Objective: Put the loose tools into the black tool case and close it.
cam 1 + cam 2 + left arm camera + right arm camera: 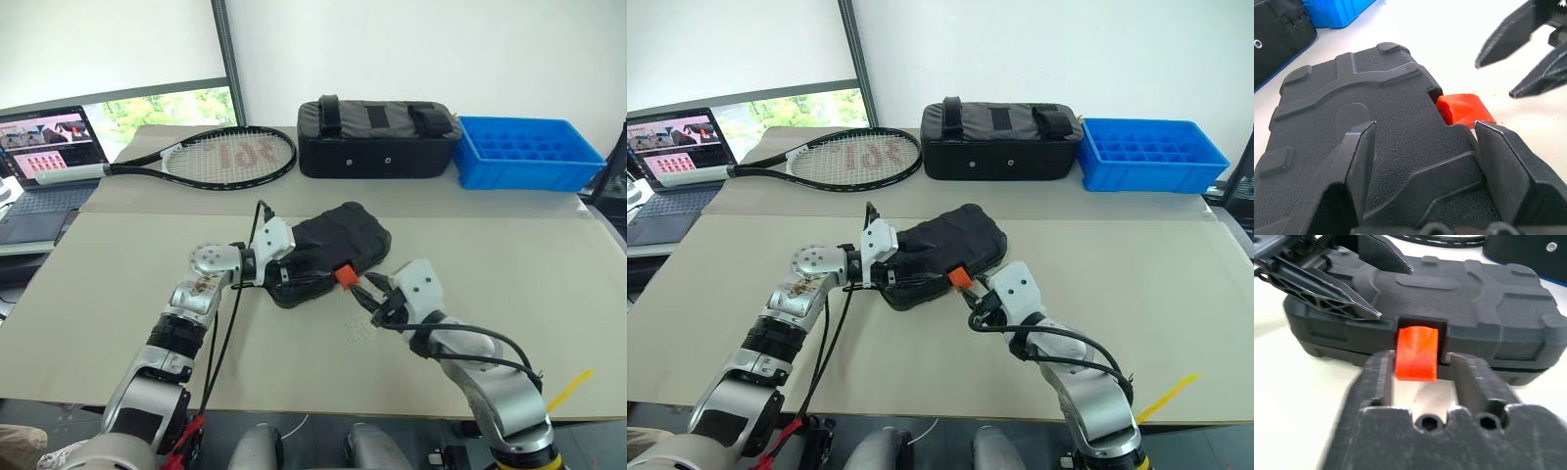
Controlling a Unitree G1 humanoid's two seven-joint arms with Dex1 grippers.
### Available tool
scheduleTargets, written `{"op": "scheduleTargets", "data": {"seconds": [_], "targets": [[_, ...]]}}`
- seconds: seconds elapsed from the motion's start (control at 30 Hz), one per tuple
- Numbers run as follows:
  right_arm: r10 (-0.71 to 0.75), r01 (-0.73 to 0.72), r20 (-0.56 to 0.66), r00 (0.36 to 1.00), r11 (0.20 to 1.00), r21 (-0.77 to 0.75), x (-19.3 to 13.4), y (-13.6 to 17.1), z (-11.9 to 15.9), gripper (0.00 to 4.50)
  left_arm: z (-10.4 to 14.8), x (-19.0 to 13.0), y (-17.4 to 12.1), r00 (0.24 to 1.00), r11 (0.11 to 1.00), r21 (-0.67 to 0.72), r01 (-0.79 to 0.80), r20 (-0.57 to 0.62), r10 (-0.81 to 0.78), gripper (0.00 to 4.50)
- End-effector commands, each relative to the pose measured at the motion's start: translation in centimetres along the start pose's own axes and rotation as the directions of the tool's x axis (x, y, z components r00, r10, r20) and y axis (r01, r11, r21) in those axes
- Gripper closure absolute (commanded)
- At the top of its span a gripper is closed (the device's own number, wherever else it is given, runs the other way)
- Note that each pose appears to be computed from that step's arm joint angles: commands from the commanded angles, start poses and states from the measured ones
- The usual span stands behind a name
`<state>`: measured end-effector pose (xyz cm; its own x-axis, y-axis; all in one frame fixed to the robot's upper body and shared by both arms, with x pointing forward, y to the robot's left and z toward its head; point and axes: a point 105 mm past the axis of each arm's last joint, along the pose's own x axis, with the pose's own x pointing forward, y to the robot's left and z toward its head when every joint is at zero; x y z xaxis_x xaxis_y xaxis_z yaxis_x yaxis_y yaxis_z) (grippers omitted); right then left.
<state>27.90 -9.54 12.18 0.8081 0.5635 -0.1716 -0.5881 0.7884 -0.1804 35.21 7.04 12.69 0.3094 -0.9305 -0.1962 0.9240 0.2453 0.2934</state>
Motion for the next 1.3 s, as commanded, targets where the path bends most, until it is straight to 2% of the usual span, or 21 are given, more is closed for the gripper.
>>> {"op": "scheduleTargets", "data": {"seconds": [0.03, 0.87, 1.3], "targets": [[0.001, -0.001, -0.002, 1.0, 1.0, -0.02, 0.4, 0.1, 0.2, 3.87, -1.5, 0.2, -0.6, 0.999, 0.999, -0.036, 0.014, -0.04, -0.016, 1.11], [0.019, -0.021, -0.05, 0.999, 0.999, -0.038, 3.3, -0.1, -1.1, 3.87, -1.7, -0.5, -0.3, 0.999, 0.999, -0.03, -0.01, -0.054, 0.009, 1.11], [0.031, -0.031, 0.01, 0.999, 0.998, -0.046, 4.8, 0.0, 0.8, 3.87, -1.9, -0.6, -0.3, 0.998, 0.999, -0.031, -0.013, -0.061, 0.011, 1.11]]}}
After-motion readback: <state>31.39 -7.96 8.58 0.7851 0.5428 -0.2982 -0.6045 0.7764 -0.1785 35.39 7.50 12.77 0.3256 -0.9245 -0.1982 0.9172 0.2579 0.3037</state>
